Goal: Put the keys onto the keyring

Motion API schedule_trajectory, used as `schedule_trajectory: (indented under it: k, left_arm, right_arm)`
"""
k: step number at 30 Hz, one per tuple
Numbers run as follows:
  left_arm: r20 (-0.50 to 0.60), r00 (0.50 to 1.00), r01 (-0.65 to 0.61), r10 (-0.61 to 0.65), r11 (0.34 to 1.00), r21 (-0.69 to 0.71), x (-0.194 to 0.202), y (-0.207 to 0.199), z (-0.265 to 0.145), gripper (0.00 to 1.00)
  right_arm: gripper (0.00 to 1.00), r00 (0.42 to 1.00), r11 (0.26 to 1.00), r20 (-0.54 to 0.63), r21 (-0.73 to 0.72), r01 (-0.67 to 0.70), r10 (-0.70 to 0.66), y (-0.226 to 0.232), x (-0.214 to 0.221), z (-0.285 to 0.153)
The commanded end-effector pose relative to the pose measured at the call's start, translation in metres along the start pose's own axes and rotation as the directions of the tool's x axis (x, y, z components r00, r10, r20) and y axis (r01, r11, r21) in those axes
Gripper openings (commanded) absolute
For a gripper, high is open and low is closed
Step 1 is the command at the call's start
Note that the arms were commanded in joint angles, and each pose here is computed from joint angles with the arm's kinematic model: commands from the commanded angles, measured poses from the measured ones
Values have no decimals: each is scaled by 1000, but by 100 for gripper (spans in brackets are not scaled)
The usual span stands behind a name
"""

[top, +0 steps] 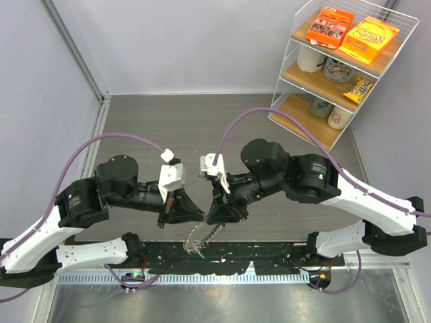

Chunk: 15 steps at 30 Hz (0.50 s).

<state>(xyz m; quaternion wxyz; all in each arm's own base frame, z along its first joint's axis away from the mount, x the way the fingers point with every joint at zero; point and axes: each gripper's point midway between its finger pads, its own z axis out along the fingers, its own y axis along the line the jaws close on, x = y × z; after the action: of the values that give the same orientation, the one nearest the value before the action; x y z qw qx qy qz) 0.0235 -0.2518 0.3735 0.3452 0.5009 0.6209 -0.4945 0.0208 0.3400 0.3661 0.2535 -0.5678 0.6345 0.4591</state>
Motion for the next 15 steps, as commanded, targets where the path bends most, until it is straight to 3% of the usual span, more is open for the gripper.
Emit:
schedule_trajectory:
  k: [1, 5, 15]
  left_arm:
    - [198, 977, -81, 84, 996, -21, -39, -6, -12, 0]
    - [302, 949, -85, 91, 996, -32, -54, -7, -17, 0]
    - [574, 814, -80, 92, 996, -46, -93, -8, -31, 0]
  right_arm:
    - [33, 979, 997, 188, 19, 72, -74, 12, -30, -27]
    - [44, 949, 992, 299, 101, 76, -103, 11, -39, -53]
    - [49, 857, 980, 474, 102, 173, -201, 29, -48, -84]
